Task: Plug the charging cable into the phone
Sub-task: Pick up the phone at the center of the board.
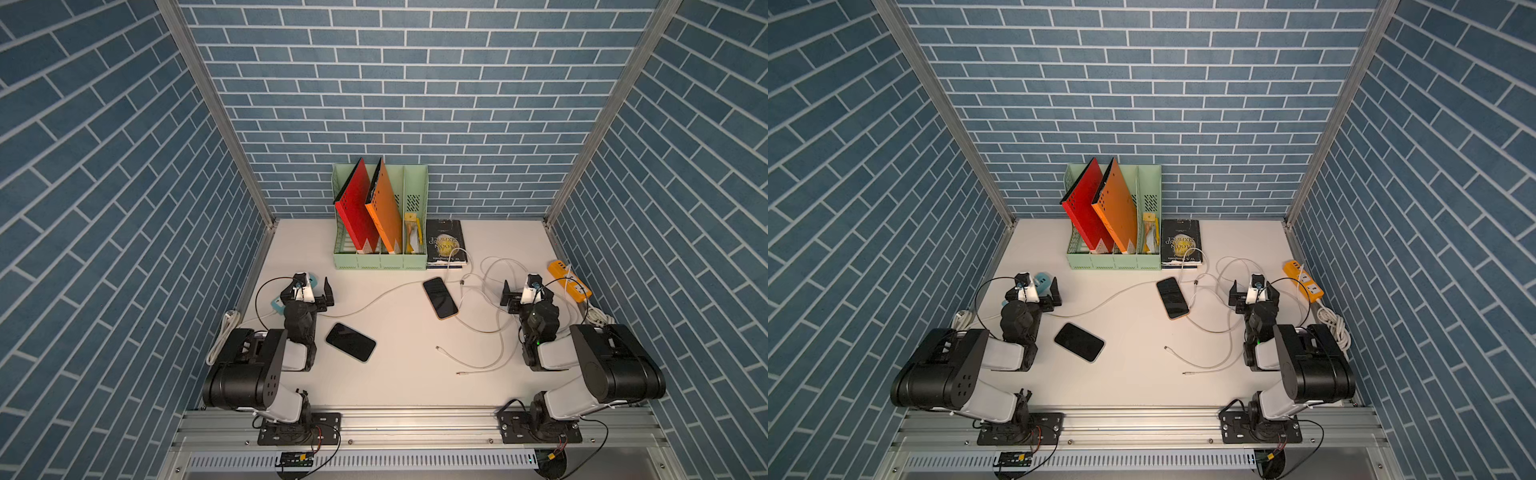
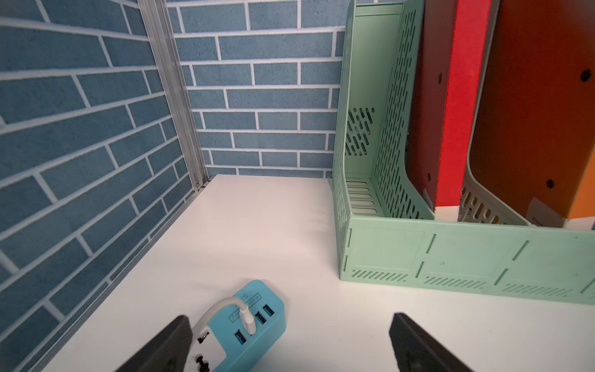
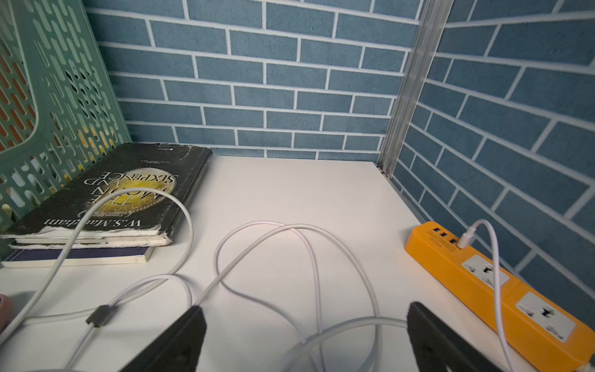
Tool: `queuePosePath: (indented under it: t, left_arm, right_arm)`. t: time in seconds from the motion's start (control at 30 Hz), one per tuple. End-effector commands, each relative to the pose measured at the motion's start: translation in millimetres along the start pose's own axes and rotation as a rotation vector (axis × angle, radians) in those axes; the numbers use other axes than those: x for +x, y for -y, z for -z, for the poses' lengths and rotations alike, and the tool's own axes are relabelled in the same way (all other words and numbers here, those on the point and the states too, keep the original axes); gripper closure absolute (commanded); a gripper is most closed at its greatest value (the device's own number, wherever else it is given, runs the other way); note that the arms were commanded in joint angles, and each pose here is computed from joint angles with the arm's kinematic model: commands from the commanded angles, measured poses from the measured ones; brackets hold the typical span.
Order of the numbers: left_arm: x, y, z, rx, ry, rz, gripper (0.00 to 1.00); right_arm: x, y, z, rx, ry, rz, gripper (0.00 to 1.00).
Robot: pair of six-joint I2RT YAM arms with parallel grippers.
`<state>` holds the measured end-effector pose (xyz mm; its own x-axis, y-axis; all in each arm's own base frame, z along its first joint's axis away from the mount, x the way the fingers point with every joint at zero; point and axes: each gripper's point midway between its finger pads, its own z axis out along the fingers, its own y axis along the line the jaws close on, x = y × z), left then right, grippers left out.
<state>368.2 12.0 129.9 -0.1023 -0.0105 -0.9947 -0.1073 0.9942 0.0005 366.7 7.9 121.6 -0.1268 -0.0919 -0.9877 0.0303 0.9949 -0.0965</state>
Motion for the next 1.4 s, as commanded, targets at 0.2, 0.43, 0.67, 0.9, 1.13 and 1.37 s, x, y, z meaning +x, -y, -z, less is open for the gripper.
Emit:
queuePosePath:
  t: [0.2, 0.43, 0.67, 0.9, 1.13, 1.37]
  left_arm:
    - [-2, 0, -2, 0.004, 0.003, -0.005, 0.00]
    - [-2, 0, -3, 0.004, 0.005, -0.003, 0.00]
    - [-15, -27, 8, -0.153, 0.050, 0.057, 0.00]
    - [-38, -53, 27, -0.307, 0.022, 0.377, 0.00]
    - [-12, 13, 17, 0.022, -0.214, 0.604, 0.00]
    - [9, 22, 46, 0.057, -0.313, 0.677, 0.00]
  right_arm:
    - [-7, 1, -2, 0.003, 0.020, 0.001, 0.00]
    - [-6, 1, -2, 0.002, 0.019, 0.001, 0.00]
    - [-7, 6, -3, 0.003, 0.021, -0.019, 0.00]
    - [-35, 22, 15, 0.095, 0.078, -0.040, 0.00]
    - [-108, -45, 47, -0.287, 0.112, -0.313, 0.17]
    - [-110, -194, 99, -0.753, -0.094, -0.270, 0.18]
